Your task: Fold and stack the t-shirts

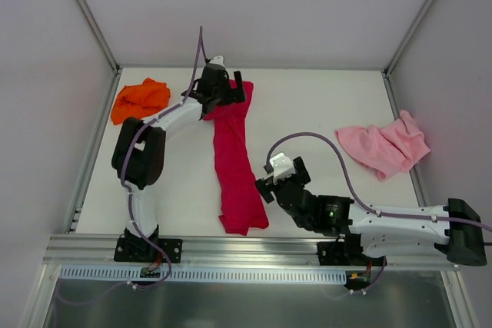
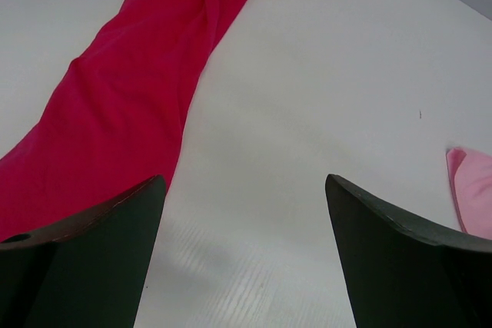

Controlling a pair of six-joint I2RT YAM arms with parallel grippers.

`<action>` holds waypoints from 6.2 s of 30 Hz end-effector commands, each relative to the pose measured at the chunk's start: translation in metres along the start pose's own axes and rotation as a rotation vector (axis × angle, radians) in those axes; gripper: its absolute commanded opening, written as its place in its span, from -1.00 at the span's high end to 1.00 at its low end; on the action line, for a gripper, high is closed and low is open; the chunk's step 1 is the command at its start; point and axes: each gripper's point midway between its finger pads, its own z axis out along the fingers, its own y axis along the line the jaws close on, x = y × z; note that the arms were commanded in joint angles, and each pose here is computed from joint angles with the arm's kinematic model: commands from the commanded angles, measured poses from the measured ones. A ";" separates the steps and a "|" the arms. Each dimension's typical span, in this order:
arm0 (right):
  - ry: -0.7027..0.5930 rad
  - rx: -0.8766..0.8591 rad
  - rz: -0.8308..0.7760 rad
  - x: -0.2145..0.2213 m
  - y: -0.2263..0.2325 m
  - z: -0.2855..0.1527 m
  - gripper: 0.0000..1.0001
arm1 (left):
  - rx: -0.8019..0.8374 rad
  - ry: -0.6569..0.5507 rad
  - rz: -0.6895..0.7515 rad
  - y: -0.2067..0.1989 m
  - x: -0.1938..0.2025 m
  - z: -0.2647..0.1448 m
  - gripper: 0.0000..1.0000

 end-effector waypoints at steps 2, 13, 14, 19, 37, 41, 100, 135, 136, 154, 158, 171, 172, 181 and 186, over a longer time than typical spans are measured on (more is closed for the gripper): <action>-0.025 -0.009 0.024 -0.013 0.010 0.004 -0.81 | 0.140 -0.270 0.105 -0.044 -0.073 -0.067 -0.97; -0.116 0.213 0.188 -0.029 -0.051 -0.019 -0.80 | 0.143 -0.246 0.036 -0.029 0.036 -0.129 -0.96; -0.135 0.261 0.214 -0.032 -0.064 -0.024 -0.80 | 0.150 -0.205 0.053 -0.028 0.058 -0.129 -0.95; -0.174 0.348 0.263 -0.038 -0.098 -0.039 -0.79 | 0.203 -0.166 0.034 -0.025 0.098 -0.141 -0.93; -0.056 0.392 0.220 -0.014 -0.101 -0.014 -0.80 | 0.130 -0.086 0.138 -0.023 0.223 -0.202 -0.90; -0.053 0.363 0.224 -0.017 -0.095 -0.011 -0.80 | 0.085 -0.078 0.155 -0.021 0.244 -0.210 -0.90; -0.054 0.311 0.257 -0.017 -0.090 -0.013 -0.80 | -0.033 -0.234 0.107 -0.026 0.341 -0.260 0.13; -0.036 0.298 0.266 -0.009 -0.087 -0.013 -0.80 | -0.086 -0.620 -0.022 -0.035 0.196 -0.305 1.00; -0.035 0.295 0.264 -0.010 -0.086 -0.013 -0.80 | -0.089 -0.627 -0.029 -0.035 0.192 -0.304 1.00; 0.000 0.226 0.232 -0.008 -0.066 -0.004 -0.79 | -0.183 -0.688 -0.080 -0.003 0.160 -0.294 1.00; 0.001 0.214 0.232 -0.009 -0.063 -0.003 -0.79 | -0.218 -0.698 -0.051 -0.009 0.155 -0.290 1.00; -0.015 0.189 0.237 -0.012 -0.061 -0.007 -0.78 | -0.301 -0.553 -0.136 0.042 0.177 -0.250 1.00; -0.011 0.190 0.233 -0.011 -0.061 -0.007 -0.78 | -0.295 -0.539 -0.151 0.041 0.174 -0.245 1.00; -0.009 0.190 0.226 -0.009 -0.062 -0.010 -0.78 | -0.094 -0.455 0.001 -0.009 0.151 -0.205 1.00; -0.006 0.192 0.219 -0.007 -0.061 -0.009 -0.78 | -0.064 -0.464 0.047 -0.044 0.130 -0.196 1.00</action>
